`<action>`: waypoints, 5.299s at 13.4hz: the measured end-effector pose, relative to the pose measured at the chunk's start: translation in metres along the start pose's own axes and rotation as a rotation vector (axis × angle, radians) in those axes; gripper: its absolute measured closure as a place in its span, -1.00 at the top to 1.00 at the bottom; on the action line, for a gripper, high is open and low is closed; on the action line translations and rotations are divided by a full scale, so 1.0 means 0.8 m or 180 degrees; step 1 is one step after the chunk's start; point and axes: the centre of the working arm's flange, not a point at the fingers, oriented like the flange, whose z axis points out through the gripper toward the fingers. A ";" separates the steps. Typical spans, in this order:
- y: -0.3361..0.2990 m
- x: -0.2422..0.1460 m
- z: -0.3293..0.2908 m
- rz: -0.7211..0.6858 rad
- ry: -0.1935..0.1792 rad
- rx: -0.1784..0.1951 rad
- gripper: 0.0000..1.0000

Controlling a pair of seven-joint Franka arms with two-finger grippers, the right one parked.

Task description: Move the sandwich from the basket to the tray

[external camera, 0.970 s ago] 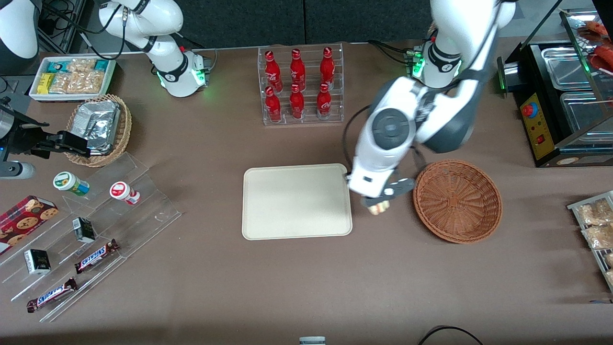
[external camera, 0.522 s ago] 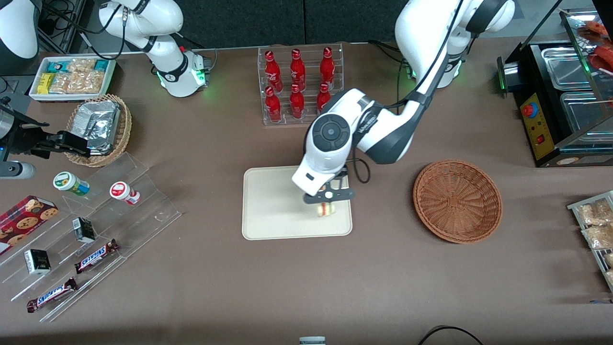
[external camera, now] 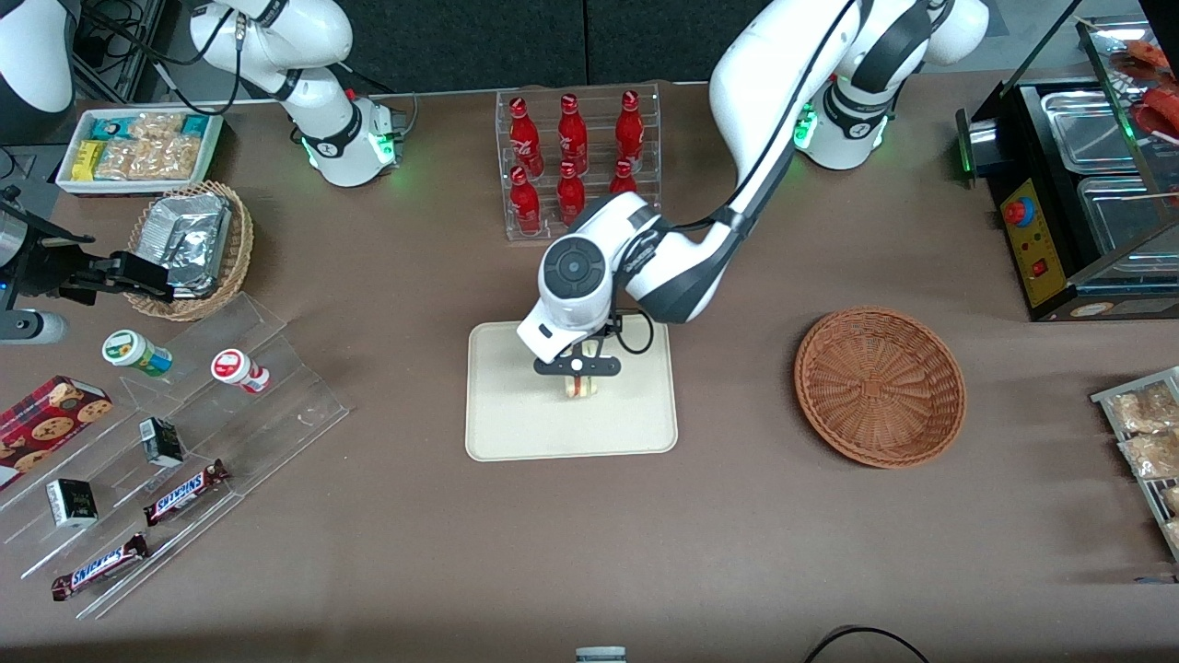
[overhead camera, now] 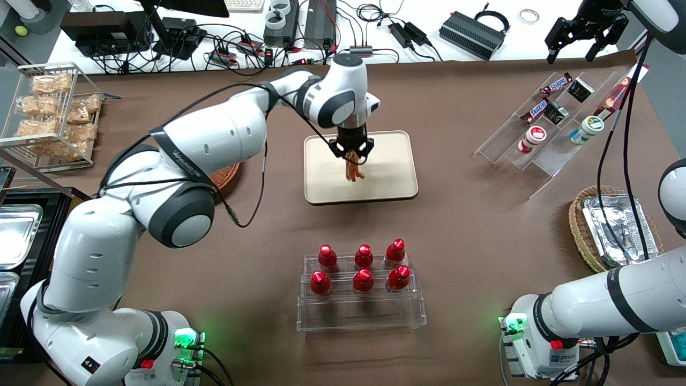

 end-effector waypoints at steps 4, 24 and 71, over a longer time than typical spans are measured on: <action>0.004 0.007 0.045 0.0007 0.0000 0.0004 -0.59; -0.015 0.054 0.054 0.0019 0.0253 0.0078 0.62; -0.644 -0.070 -0.468 -0.0112 0.0573 0.0021 0.99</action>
